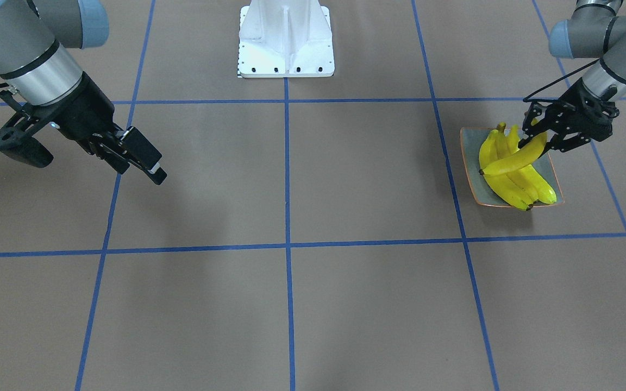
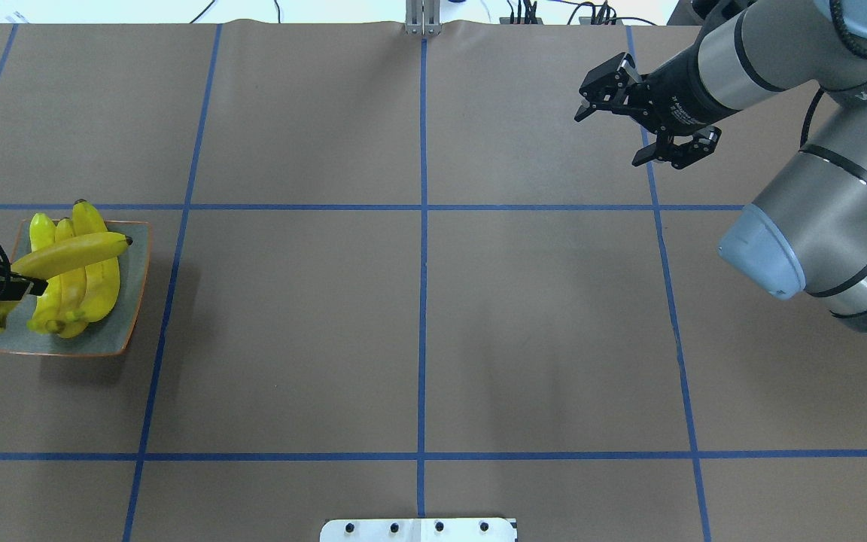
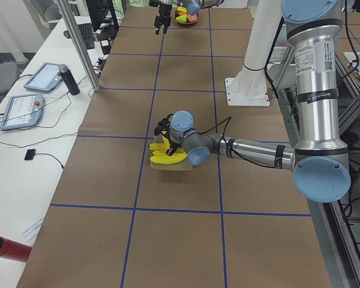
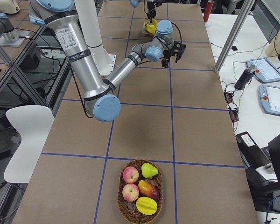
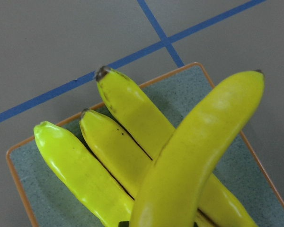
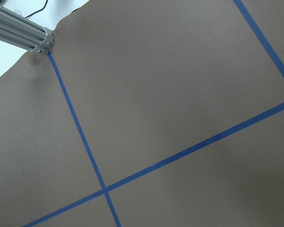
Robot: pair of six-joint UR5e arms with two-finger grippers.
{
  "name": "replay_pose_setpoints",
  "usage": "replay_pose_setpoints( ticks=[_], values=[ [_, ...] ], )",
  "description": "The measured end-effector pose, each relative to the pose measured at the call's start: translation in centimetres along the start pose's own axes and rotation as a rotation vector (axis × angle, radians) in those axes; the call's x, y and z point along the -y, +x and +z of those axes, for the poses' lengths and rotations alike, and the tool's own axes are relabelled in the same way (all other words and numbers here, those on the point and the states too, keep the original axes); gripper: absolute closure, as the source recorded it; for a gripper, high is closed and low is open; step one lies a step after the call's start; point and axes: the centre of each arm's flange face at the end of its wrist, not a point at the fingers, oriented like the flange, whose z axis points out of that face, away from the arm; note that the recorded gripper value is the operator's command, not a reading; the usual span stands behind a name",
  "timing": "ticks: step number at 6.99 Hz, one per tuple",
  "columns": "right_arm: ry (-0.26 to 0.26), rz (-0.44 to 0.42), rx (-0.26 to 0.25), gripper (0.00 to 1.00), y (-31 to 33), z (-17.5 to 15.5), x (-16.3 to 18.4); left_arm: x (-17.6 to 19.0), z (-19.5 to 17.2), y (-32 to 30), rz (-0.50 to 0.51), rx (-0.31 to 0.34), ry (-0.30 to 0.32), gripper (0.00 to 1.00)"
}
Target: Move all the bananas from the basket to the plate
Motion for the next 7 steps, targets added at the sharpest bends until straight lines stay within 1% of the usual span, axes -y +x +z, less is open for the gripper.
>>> replay_pose_setpoints(
  ticks=[2,3,4,5,7],
  values=[
    [-0.001,0.003,0.0,0.0,0.0,0.0,-0.1,-0.5,0.2,-0.4,-0.001,0.004,-0.01,1.0],
    [-0.001,0.006,0.001,0.0,0.0,0.0,-0.1,-0.7,0.4,-0.7,-0.007,0.007,-0.016,0.35],
    [-0.001,0.007,0.002,0.0,0.0,-0.1,-0.1,-0.9,0.7,-1.1,-0.012,0.01,-0.022,0.0],
    [-0.002,0.006,0.002,0.0,-0.1,0.0,-0.2,-1.0,0.9,-1.2,-0.013,0.01,-0.024,0.0],
    [-0.002,0.0,0.001,0.0,0.0,0.0,-0.1,-1.2,0.8,-1.2,0.004,0.0,-0.006,0.0]
  ],
)
